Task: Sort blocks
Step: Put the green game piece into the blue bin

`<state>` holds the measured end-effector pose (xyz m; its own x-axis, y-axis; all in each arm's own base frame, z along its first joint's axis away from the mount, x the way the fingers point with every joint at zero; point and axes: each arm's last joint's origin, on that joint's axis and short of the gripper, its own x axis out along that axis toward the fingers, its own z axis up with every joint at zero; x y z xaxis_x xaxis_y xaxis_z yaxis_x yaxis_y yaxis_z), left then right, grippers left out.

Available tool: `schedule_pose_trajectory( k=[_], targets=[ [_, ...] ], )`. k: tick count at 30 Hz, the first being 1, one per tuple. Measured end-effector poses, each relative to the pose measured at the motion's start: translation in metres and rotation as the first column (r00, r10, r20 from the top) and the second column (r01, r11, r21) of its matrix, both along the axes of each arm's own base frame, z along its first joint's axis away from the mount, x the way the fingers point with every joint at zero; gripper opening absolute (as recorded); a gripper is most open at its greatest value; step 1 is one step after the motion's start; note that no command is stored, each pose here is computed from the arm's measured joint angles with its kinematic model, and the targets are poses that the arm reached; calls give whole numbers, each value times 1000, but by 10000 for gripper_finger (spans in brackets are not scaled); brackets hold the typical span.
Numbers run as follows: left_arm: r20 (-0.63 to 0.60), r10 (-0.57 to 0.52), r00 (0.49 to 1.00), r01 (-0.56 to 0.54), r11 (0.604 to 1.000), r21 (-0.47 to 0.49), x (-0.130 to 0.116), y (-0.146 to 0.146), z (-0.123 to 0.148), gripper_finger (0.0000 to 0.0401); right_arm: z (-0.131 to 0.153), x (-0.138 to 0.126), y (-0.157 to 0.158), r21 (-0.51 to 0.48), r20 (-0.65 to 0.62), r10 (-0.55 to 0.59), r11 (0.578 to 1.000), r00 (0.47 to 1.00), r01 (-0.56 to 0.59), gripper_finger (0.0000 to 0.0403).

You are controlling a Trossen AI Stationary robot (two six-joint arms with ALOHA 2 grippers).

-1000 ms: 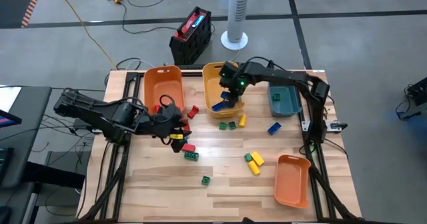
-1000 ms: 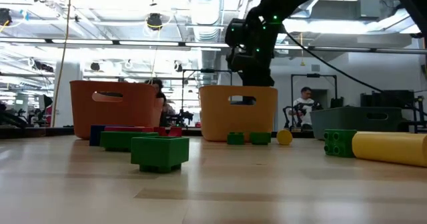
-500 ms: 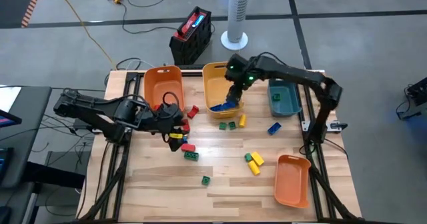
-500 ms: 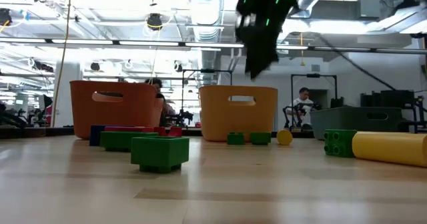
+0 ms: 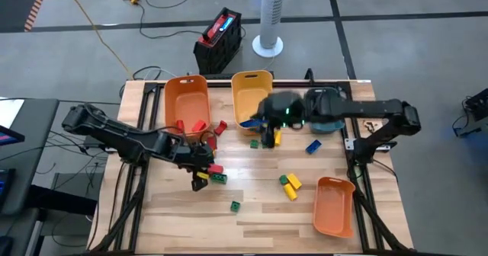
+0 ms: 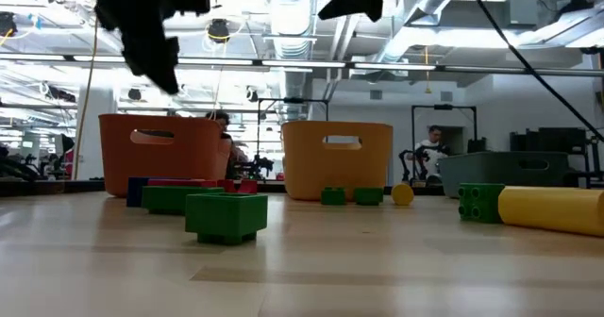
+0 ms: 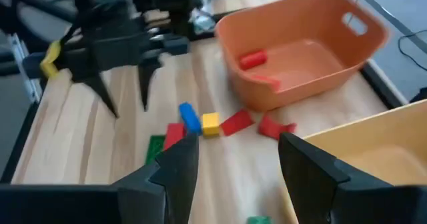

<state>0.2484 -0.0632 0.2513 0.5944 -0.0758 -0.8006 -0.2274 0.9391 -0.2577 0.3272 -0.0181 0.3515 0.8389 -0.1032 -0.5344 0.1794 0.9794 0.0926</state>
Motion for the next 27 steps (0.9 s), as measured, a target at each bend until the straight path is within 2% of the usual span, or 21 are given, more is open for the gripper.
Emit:
schedule_pose_trajectory(
  k=[4, 9, 12, 18, 22, 27],
  targets=[
    [-18, -46, 999, 47, 997, 64, -4, 2, -16, 174, -15, 3, 19, 12, -30, 5, 1000, 1000, -4, 216],
    [-33, -103, 994, 106, 987, 118, 2, 4, -26, 190, -18, 4, 31, 27, -21, 15, 1000, 1000, -15, 216],
    [-12, -204, 979, 204, 968, 143, 13, -1, -32, 215, -16, 1, 35, 32, -13, 7, 999, 1000, -6, 216],
    [-85, -336, 938, 346, 912, 221, 42, -10, -42, 261, -17, -1, 39, 70, -36, -7, 997, 999, 10, 216],
    [-145, -396, 907, 420, 877, 232, 60, -15, -51, 267, -18, -2, 44, 87, -45, -3, 996, 999, 7, 216],
    [-264, -408, 874, 464, 860, 209, 73, -15, -72, 266, -19, -3, 52, 103, -61, 8, 995, 998, -2, 216]
  ],
)
